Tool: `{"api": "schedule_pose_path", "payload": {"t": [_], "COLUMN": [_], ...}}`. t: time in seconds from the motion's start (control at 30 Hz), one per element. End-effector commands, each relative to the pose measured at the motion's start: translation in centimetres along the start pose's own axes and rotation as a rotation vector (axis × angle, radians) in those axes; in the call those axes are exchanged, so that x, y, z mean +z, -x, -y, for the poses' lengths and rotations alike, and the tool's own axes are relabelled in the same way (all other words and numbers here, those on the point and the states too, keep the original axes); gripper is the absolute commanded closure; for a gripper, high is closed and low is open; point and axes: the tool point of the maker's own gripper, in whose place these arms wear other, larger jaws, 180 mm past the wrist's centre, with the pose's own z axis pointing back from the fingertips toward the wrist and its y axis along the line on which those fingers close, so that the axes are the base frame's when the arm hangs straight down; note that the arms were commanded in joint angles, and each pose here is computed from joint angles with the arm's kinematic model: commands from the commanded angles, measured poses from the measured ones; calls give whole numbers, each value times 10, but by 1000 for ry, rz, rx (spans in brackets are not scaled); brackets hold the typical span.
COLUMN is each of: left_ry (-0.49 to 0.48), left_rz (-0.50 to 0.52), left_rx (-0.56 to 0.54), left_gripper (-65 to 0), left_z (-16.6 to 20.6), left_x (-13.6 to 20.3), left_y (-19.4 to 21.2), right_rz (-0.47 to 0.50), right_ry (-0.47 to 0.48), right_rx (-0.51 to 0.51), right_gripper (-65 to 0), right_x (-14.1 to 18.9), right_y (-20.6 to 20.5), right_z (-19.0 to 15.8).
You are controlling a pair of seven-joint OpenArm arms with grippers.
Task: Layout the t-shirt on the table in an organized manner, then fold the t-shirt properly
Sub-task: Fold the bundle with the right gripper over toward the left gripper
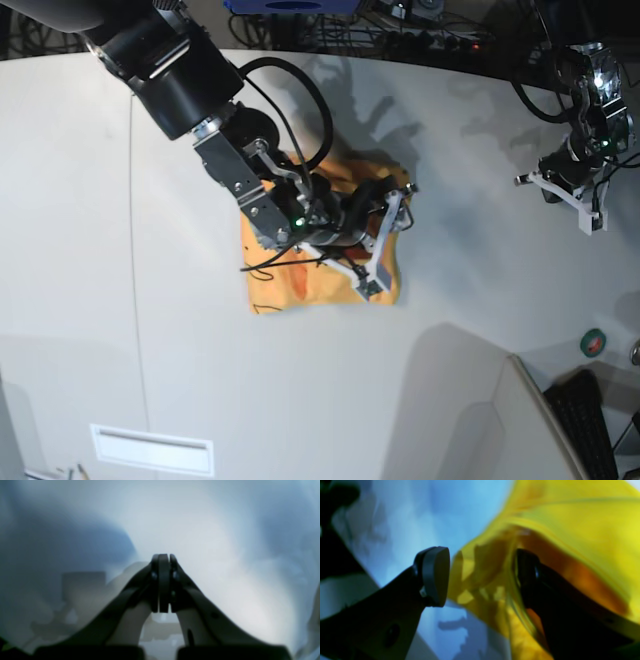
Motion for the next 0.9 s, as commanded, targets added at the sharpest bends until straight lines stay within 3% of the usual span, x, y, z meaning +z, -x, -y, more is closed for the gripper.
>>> {"api": "schedule_pose_path", "payload": {"t": [0.0, 0.2, 0.33, 0.4, 0.53, 0.67, 0.77, 0.87], "left_ry": [-8, -5, -11, -16, -71, -105, -100, -97], "left_rz": [51, 48, 56, 57, 73, 47, 42, 43], "left_rx": [-7, -7, -1, -5, 46, 109, 103, 105], "left_gripper": [0, 0, 0, 0, 0, 0, 0, 0], "left_z": [-6, -4, -7, -9, -37, -56, -53, -52], "left_x": [4, 3, 3, 4, 11, 10, 9, 9], "left_y": [-18, -17, -20, -21, -22, -8, -7, -7], "right_rz": [51, 64, 121, 167, 255, 200, 126, 113], "right_ry": [-31, -33, -49, -23, 118, 224, 222, 222], "right_rx": [40, 128, 169, 161, 38, -107, -93, -114], "right_gripper": [-375, -375, -366, -306, 0, 0, 0, 0], "right_x": [3, 8, 42, 68, 108, 102, 84, 70], "right_y": [-22, -32, -56, -63, -70, -47, -27, -20], "right_z": [-15, -46, -74, -68, -11, 48, 60, 62]}}
